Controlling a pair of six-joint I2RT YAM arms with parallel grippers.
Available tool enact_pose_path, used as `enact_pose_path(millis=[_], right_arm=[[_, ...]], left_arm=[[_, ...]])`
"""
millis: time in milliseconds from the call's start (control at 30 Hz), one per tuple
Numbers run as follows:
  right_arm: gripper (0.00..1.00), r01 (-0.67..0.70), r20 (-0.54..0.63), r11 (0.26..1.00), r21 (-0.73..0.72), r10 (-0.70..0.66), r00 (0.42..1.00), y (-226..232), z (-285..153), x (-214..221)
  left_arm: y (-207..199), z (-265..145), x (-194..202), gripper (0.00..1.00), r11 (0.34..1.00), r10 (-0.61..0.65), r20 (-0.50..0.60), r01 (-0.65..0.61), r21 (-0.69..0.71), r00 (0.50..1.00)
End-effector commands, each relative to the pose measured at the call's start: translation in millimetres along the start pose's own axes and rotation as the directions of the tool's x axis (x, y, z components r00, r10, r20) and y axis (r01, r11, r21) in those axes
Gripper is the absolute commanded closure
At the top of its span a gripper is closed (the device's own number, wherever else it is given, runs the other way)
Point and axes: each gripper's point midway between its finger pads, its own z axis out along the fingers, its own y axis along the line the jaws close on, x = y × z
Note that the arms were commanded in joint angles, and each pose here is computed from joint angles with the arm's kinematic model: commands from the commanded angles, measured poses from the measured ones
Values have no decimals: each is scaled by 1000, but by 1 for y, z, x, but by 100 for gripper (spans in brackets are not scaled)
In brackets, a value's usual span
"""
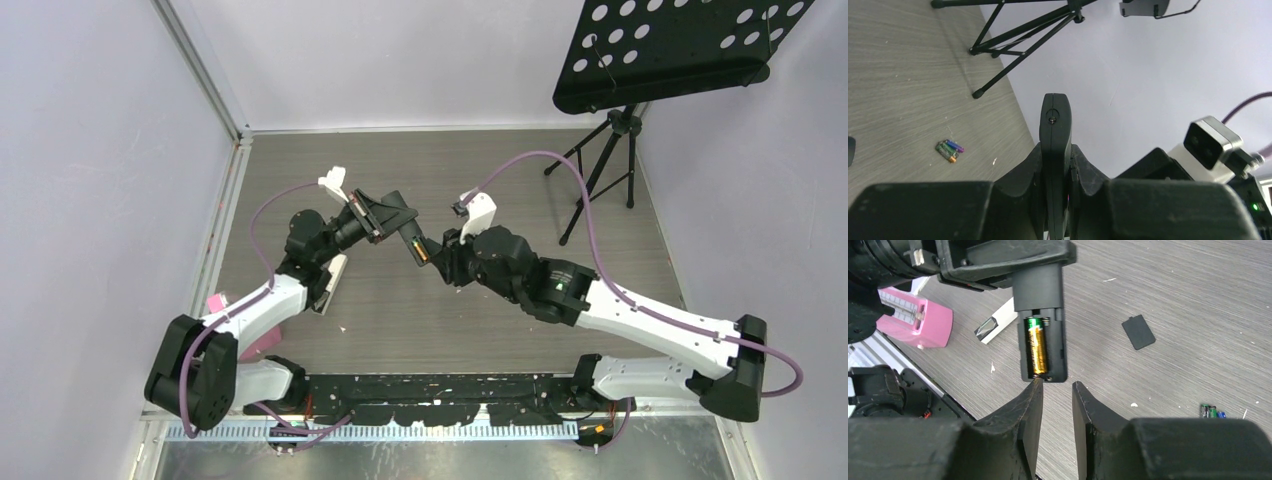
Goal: Load the batteries into the remote control
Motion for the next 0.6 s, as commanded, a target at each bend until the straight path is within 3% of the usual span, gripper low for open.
enact_pose_path(millis=[0, 233, 567], right_arm=[[66, -105, 70, 994, -14, 106, 992, -4, -24, -32], [68, -104, 38, 993, -61, 106, 994, 5, -18, -27], [97, -92, 45, 989, -113, 97, 994, 19, -9, -34]], left_arm=[[-49, 2, -16, 100, 969, 158, 37, -162, 188, 987], [-53, 3, -16, 100, 963, 169, 38, -173, 207, 985], [-45, 2, -15, 100, 967, 196, 34, -199, 162, 980]])
